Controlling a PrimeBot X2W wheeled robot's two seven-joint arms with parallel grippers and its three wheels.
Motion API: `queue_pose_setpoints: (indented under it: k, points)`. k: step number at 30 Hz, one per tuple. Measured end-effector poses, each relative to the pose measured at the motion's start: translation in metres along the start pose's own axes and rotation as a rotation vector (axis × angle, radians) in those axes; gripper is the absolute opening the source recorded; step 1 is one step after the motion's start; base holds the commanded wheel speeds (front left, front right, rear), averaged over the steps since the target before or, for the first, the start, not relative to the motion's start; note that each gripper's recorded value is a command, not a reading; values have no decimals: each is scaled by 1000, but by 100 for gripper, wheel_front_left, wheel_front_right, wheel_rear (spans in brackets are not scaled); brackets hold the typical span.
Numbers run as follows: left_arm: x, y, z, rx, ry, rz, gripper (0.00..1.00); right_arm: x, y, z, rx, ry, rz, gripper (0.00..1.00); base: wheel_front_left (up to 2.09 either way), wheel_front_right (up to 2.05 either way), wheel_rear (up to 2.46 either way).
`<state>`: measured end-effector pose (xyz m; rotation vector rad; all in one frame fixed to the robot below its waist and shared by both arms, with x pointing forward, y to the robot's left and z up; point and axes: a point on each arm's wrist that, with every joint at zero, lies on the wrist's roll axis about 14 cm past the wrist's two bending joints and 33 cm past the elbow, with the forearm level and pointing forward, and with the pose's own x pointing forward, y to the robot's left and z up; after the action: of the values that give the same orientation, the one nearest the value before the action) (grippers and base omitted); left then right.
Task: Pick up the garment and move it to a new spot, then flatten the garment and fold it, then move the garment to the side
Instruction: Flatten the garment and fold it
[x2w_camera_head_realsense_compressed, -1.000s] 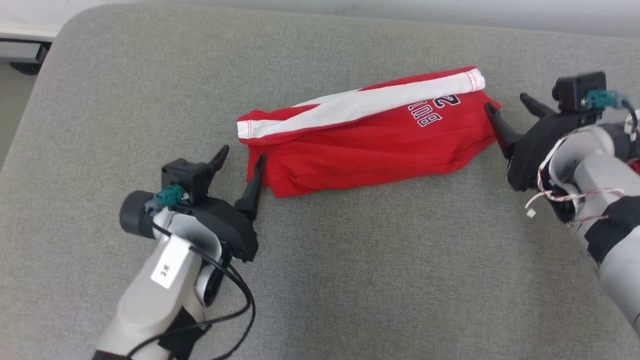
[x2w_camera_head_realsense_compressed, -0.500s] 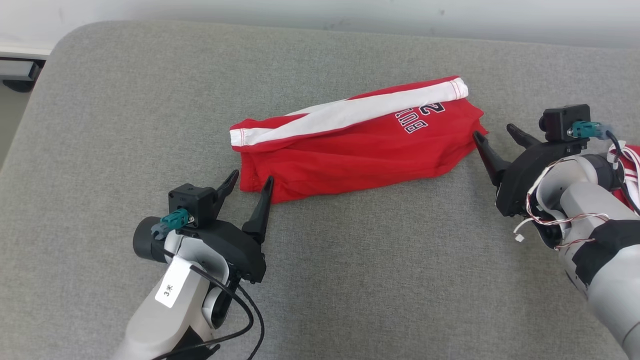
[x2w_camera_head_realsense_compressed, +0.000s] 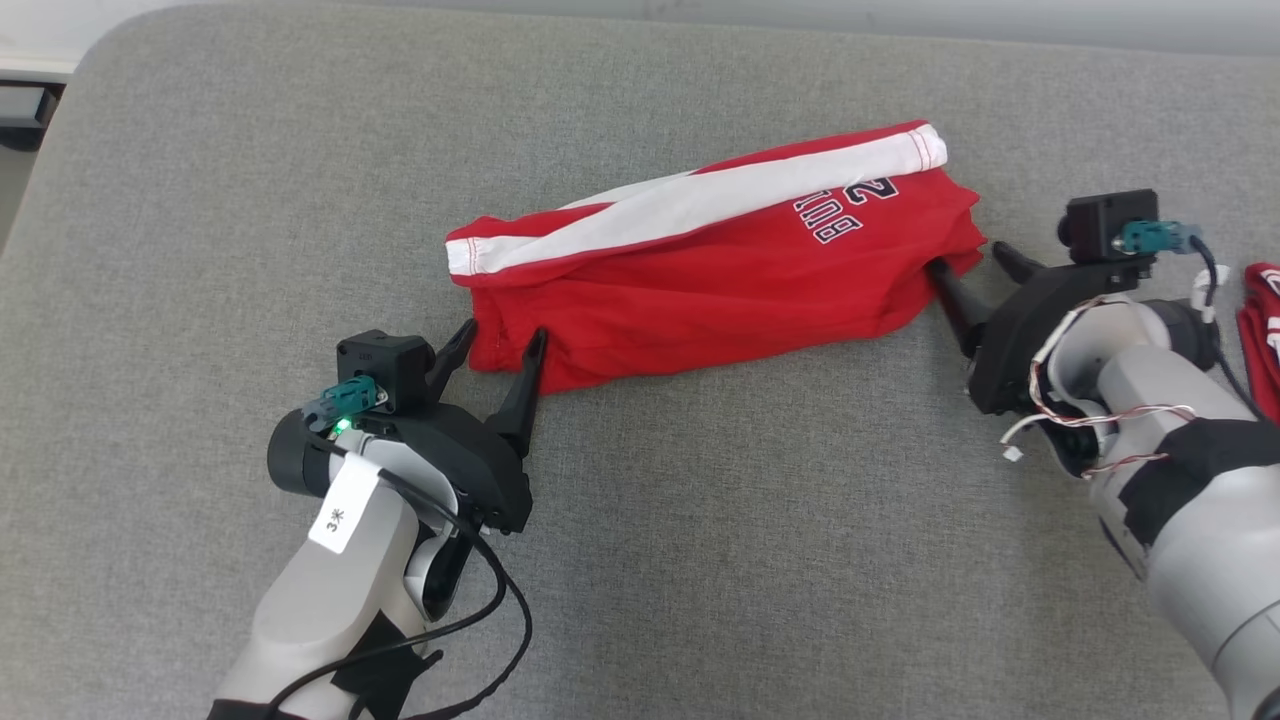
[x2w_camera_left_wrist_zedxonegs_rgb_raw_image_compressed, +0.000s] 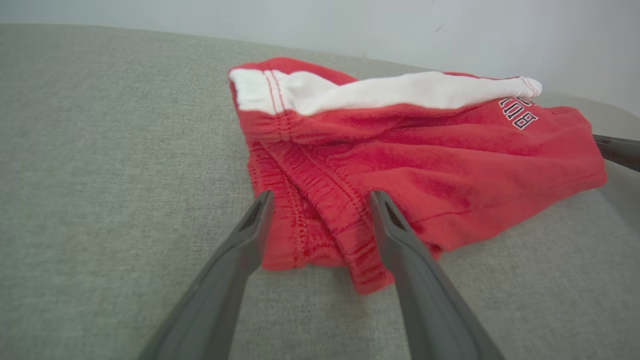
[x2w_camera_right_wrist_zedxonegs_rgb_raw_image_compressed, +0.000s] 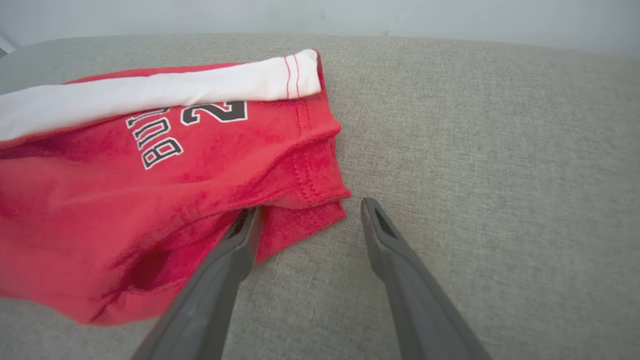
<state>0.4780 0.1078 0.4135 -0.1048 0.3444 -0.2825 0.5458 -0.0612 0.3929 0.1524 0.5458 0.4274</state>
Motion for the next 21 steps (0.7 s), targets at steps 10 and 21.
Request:
queue_pose_setpoints:
  k: [10, 21]
  points:
    - [-1, 11, -19, -18, 79, 32, 100, 8, 12, -6, 36, 21, 23, 100, 0, 0, 0]
    - [1, 3, -25, -69, 99, 7, 0, 13, 20, -7, 50, 29, 43, 0, 0, 0, 0]
